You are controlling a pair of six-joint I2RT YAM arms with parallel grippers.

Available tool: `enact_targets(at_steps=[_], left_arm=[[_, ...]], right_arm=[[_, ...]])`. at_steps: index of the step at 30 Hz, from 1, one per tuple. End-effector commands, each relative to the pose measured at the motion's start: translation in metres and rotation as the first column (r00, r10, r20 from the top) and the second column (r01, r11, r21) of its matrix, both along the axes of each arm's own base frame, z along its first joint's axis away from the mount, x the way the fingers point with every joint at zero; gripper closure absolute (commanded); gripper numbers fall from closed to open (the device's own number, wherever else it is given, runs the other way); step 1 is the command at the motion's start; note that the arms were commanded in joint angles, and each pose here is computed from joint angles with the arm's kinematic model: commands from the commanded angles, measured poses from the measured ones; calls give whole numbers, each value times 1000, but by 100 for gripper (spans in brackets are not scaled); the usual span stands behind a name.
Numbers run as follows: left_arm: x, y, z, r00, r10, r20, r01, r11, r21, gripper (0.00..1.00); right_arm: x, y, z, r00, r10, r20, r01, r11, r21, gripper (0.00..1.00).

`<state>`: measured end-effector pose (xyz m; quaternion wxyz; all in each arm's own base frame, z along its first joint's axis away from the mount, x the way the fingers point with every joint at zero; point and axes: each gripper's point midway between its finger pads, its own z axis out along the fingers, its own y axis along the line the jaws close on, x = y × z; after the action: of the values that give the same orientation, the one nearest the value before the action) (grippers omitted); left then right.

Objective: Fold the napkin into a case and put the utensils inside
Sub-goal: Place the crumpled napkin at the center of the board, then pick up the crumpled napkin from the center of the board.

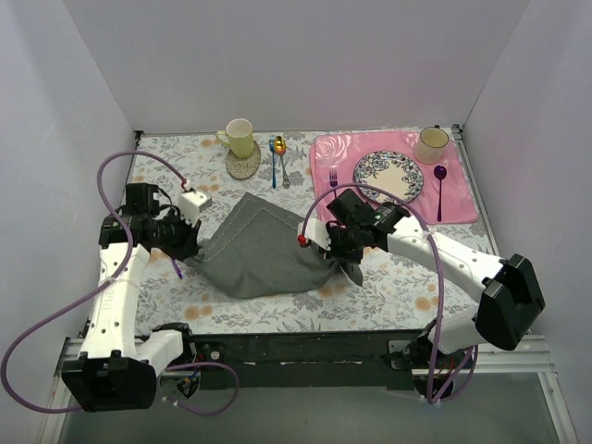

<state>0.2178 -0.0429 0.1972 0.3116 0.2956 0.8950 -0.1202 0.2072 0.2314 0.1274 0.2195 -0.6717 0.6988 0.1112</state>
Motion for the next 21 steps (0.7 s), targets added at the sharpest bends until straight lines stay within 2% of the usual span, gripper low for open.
enact_targets(at_steps=[1,2,3,4,5,6,8,10,11,12,14,15,18,21], left_arm=[[-19,0,-17,990,-144,-1,144,988,50,100],[-19,-1,-19,990,-139,-11,139,989,41,100],[-20,-2,-21,990,-137,-24,137,990,31,100],[-19,-2,-25,991,-126,-46,127,992,21,100],[-18,-2,-28,994,-84,-67,85,996,9,100],[-9,2,-31,997,-50,-51,51,998,26,100],[0,5,-34,998,18,-52,-17,1000,17,100],[11,6,-33,995,93,-42,-94,996,-3,100],[17,6,-33,992,115,-42,-115,993,-11,100],[20,6,-33,987,152,-52,-153,988,-26,100],[26,8,-33,980,192,-56,-194,981,-30,100],[31,8,-30,978,206,-44,-208,977,-38,100],[38,8,-28,964,261,-54,-264,962,-63,100],[44,7,-24,950,304,-68,-309,947,-89,100]], right_arm=[[-27,-10,-14,991,90,-97,-93,995,-31,99],[-32,-12,-15,988,99,-120,-103,994,-31,99],[-35,-10,-15,985,105,-140,-109,994,-26,69],[-27,-2,-2,988,105,-114,-106,994,1,45],[-20,4,7,991,90,-101,-88,996,30,9],[-8,22,17,992,90,-84,-82,992,94,1],[21,51,52,999,39,-32,-32,980,198,1],[46,79,48,999,15,-50,-3,974,226,1],[62,97,71,1000,-3,-28,11,958,285,1],[72,112,53,997,-4,-76,25,960,278,5],[98,143,76,999,-14,-49,30,933,358,10],[107,159,59,994,-26,-104,61,932,357,14],[136,196,54,993,-35,-112,78,911,404,23],[162,217,37,990,-81,-115,122,904,410,25]])
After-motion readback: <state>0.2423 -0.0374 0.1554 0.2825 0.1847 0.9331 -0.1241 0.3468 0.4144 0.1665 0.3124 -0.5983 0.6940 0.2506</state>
